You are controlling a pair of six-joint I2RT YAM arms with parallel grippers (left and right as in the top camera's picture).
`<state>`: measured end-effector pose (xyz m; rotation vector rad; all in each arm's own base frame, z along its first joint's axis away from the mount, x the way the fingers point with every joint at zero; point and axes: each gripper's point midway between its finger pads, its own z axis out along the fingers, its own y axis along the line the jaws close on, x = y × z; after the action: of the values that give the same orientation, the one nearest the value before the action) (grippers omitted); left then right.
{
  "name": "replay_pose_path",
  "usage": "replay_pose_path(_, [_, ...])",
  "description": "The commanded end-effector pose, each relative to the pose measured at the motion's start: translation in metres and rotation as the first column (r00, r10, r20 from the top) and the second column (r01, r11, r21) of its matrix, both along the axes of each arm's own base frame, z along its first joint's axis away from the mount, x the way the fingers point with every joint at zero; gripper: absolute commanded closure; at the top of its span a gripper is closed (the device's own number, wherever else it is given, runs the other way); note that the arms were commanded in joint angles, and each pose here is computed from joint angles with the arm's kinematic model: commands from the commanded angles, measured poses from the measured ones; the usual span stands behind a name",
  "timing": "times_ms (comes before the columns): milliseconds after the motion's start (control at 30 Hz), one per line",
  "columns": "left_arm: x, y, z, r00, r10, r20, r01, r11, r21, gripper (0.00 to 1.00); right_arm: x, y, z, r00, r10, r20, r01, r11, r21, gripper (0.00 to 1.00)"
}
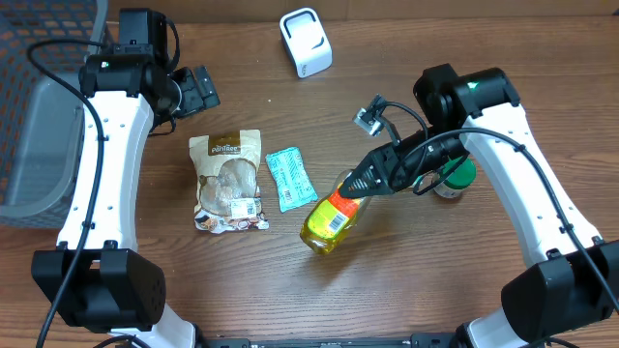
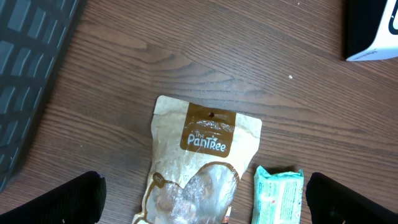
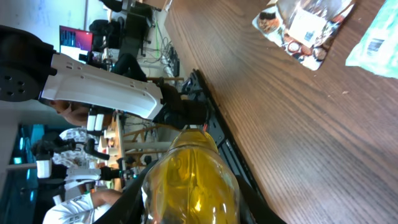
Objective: Scan the item barcode
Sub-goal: 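Tilt the Vim bottle and swing it toward the right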
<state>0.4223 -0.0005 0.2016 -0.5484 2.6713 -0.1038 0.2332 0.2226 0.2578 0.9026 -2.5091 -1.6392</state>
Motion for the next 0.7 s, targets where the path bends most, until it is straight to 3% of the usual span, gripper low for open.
replay_pose_path(0, [0.0022,-0.0008,0.0109,0.999,-0.013,0.03,0.013,1.0,0.004,0.0,-0.0044,0.0027,0.0198,0.999,0.001,0.05,-0.005,0.997,0.077,0.89])
replay_pose_path(667, [0.0022,-0.0008,0.0109,0.999,-0.013,0.03,0.013,1.0,0.004,0.0,-0.0044,0.0039,0.0224,0.999,0.0,0.051,-0.005,0.995,0.095,0.89])
